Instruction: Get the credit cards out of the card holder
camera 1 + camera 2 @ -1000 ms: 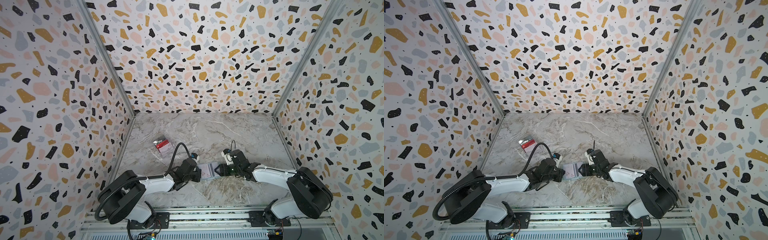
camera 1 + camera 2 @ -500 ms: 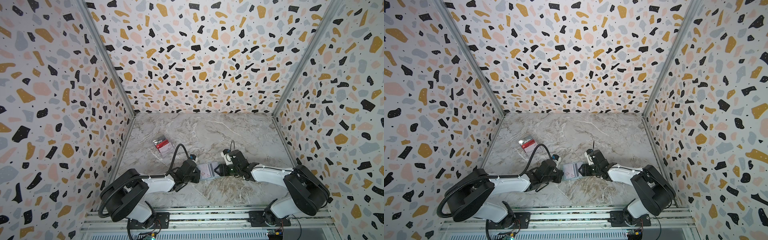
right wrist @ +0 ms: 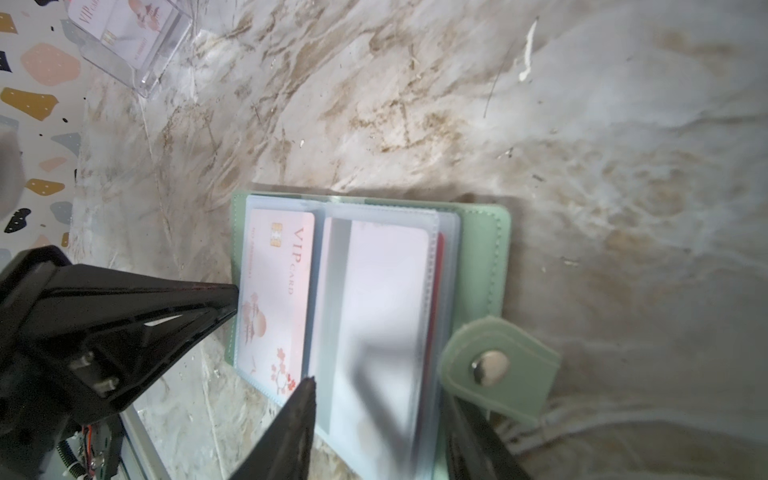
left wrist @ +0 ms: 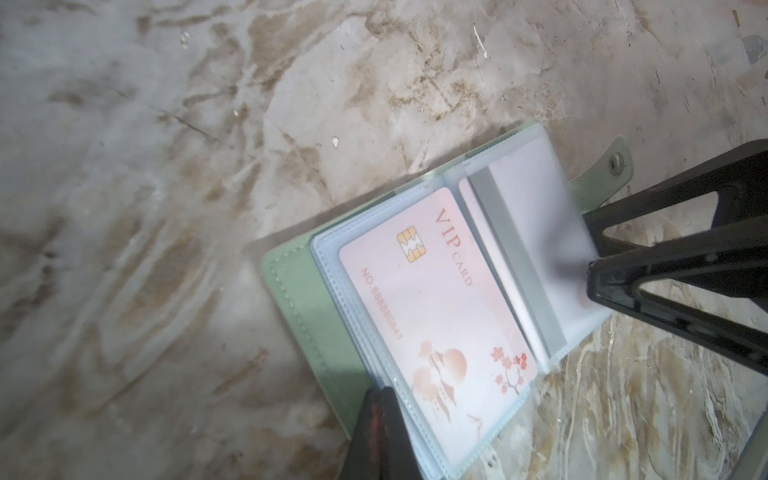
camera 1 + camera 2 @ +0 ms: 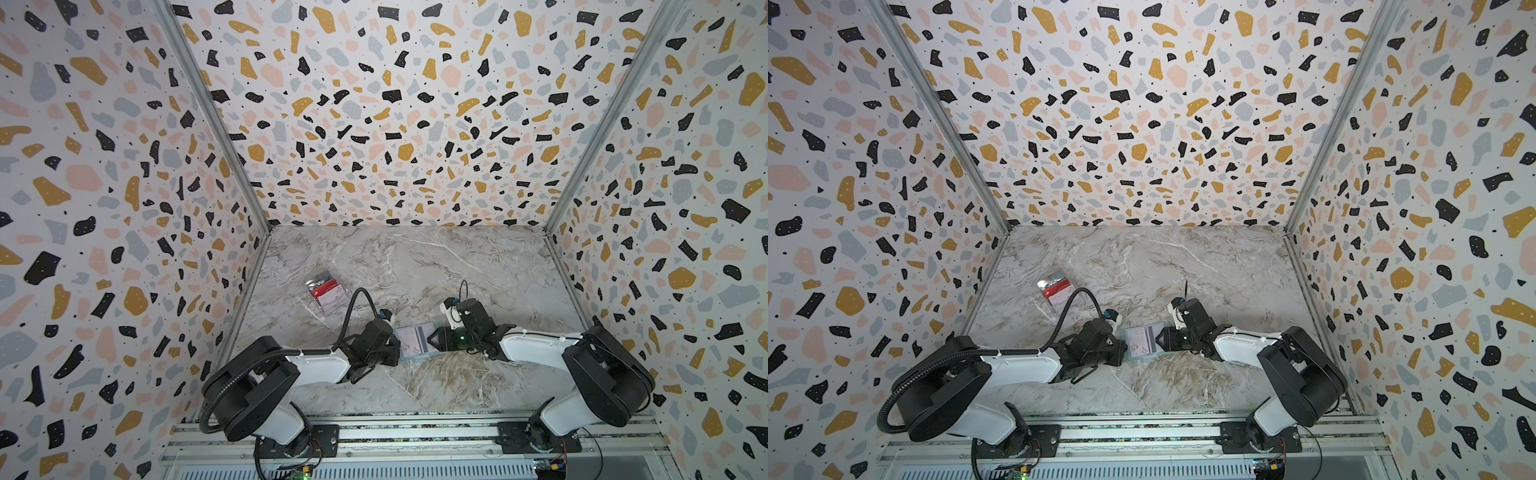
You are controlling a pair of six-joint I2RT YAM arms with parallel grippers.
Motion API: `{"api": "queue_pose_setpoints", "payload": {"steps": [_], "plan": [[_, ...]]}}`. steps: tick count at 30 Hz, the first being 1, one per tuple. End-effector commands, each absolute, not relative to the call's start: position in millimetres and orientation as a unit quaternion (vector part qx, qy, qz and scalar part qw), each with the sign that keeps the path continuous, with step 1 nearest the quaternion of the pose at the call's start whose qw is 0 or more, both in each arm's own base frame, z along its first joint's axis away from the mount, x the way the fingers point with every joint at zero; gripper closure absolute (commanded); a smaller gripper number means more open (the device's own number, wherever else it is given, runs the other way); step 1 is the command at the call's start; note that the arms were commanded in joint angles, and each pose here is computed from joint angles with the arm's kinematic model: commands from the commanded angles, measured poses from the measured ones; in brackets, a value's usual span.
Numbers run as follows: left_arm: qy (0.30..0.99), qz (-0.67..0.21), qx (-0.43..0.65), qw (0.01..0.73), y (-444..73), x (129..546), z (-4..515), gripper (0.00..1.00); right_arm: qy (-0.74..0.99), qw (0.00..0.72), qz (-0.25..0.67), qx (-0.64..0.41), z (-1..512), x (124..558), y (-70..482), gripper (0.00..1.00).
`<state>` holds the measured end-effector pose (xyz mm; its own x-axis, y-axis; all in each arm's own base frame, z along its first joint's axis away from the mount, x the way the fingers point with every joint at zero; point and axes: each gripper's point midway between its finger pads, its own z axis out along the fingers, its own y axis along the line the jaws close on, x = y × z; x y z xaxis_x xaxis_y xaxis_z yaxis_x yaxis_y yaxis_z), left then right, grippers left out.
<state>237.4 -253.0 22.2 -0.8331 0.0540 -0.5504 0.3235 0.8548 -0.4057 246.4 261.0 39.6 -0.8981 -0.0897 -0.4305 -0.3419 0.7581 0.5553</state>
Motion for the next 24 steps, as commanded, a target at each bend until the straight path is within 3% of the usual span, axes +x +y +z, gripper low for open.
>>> {"api": "queue_pose_setpoints", "payload": {"steps": [1,24], "plan": [[0.930,-0.241,0.097,0.260,-246.6,234.0,11.4,1.00,0.906,0.190,0.354,-0.132,53.4,246.9,275.7,0.52],[0.932,-0.237,0.097,0.257,-245.9,235.8,7.2,1.00,0.860,0.226,0.424,-0.174,99.5,241.9,294.6,0.54]]}}
